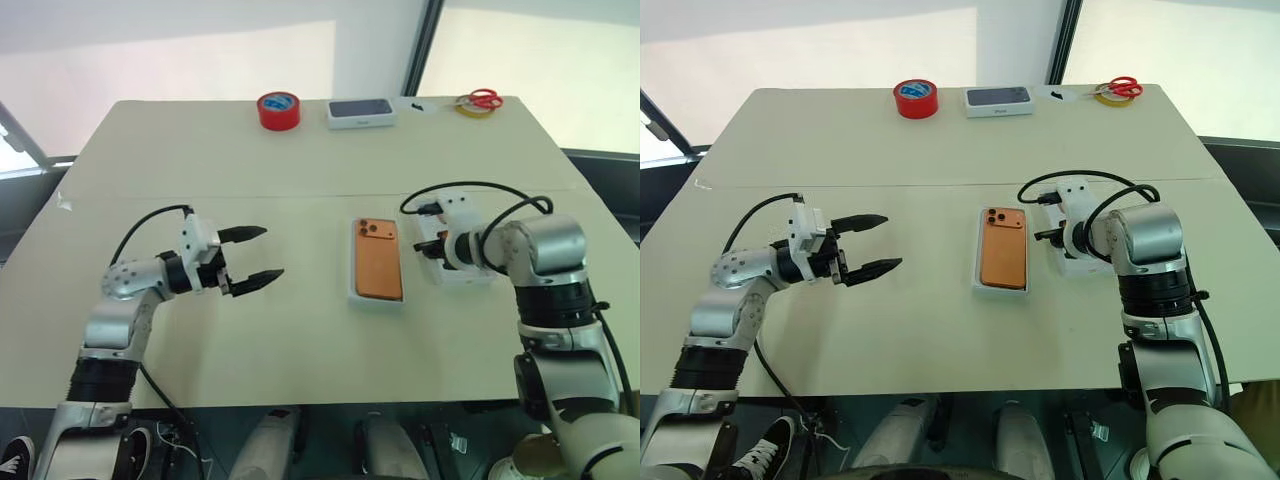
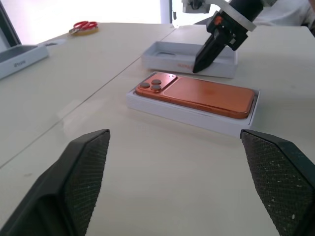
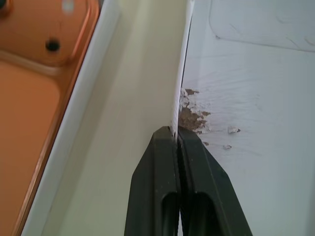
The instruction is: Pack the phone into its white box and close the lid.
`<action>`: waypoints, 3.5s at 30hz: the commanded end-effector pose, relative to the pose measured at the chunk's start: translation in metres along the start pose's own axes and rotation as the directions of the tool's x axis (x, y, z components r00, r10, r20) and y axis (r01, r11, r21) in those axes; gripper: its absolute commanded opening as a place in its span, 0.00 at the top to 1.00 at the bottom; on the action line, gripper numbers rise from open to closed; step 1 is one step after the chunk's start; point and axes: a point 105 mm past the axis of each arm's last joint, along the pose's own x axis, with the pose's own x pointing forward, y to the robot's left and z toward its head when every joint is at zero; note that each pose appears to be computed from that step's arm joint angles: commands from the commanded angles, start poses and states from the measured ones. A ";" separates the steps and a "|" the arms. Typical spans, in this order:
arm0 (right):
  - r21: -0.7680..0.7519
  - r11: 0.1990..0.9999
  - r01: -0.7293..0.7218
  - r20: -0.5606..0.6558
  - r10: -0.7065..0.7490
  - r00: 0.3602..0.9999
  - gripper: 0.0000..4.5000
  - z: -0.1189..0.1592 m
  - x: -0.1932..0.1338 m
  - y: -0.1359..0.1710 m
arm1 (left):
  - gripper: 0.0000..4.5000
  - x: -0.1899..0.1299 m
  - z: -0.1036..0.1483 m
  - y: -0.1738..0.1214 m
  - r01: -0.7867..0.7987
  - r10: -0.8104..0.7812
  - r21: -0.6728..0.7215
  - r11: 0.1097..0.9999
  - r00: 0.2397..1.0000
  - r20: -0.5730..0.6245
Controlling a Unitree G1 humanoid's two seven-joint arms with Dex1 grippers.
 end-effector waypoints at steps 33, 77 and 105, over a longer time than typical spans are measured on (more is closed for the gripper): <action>0.527 0.343 -0.777 0.380 0.723 0.577 1.00 -0.002 -0.038 0.146 | 0.98 0.065 -0.002 -0.027 -0.028 0.033 -0.048 0.998 0.993 0.115; 0.472 0.687 -0.552 0.258 0.491 0.832 0.45 -0.058 -0.045 0.040 | 1.00 0.136 0.008 -0.039 0.056 -0.035 -0.092 0.994 0.977 0.210; -0.371 0.917 -0.149 0.412 0.306 0.858 1.00 -0.025 -0.043 0.007 | 1.00 0.097 0.004 -0.007 -0.112 0.123 -0.100 0.989 0.986 0.116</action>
